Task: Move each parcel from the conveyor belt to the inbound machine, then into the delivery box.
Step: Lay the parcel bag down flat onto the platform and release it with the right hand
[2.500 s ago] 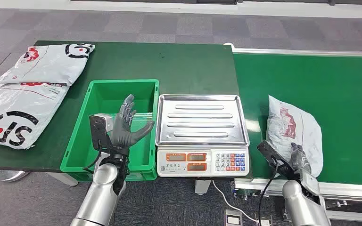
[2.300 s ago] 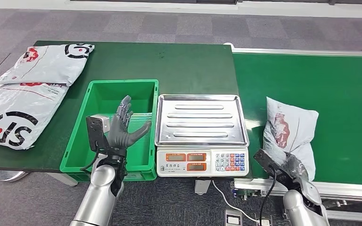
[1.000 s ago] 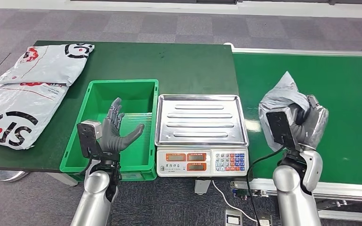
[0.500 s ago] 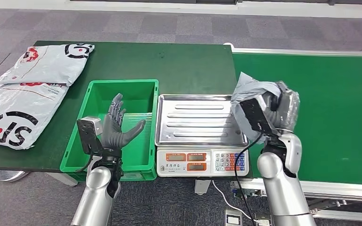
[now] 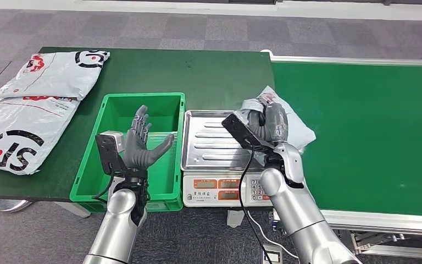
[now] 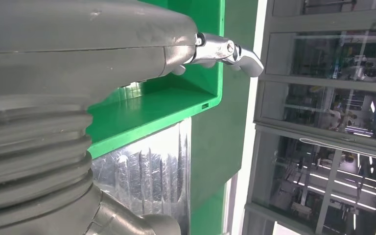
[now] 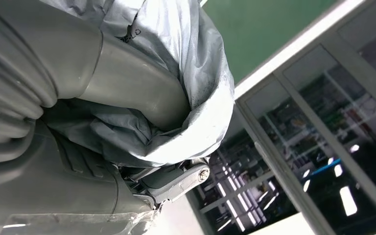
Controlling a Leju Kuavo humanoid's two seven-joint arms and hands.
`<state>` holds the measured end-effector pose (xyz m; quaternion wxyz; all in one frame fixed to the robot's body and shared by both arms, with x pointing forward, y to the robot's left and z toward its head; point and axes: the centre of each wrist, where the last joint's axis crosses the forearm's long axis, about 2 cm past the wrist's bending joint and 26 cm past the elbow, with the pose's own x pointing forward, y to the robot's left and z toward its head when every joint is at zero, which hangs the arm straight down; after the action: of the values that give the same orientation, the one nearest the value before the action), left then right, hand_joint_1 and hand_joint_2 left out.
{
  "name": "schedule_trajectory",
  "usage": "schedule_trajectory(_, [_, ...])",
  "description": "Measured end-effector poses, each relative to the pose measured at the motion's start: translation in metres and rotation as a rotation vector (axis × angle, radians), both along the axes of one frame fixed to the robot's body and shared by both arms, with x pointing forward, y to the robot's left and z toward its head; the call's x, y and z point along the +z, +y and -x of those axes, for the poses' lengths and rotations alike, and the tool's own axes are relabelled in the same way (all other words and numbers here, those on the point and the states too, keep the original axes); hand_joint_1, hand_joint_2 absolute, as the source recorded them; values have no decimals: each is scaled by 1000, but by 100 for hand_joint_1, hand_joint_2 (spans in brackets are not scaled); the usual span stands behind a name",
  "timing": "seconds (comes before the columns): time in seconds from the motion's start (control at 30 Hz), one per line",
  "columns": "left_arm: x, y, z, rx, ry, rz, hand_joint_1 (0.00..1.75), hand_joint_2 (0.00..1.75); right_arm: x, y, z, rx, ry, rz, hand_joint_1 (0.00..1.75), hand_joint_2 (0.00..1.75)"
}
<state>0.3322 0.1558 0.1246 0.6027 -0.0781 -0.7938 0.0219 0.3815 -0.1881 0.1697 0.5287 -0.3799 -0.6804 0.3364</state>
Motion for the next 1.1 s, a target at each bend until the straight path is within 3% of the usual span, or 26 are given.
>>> schedule_trajectory(0.33, [5, -5, -8, -30, -5, 3, 0, 175, -30, 36, 12, 141, 176, 38, 175, 175])
schedule_trajectory(0.57, [7, -10, -12, -55, -3, 7, 0, 175, -38, 48, 18, 262, 240, -2, 175, 175])
schedule_trajectory(0.7, [6, -13, -12, -66, 1, 5, 0, 175, -41, 54, 23, 326, 235, -12, 0, 175])
schedule_trajectory(0.9, [8, -18, -13, -77, -4, -18, 0, 175, -41, 64, 32, 338, 171, -53, 0, 175])
schedule_trajectory(1.1, [8, -18, -14, -57, -7, -33, 0, 175, -34, 64, 55, 360, 50, -261, 0, 175])
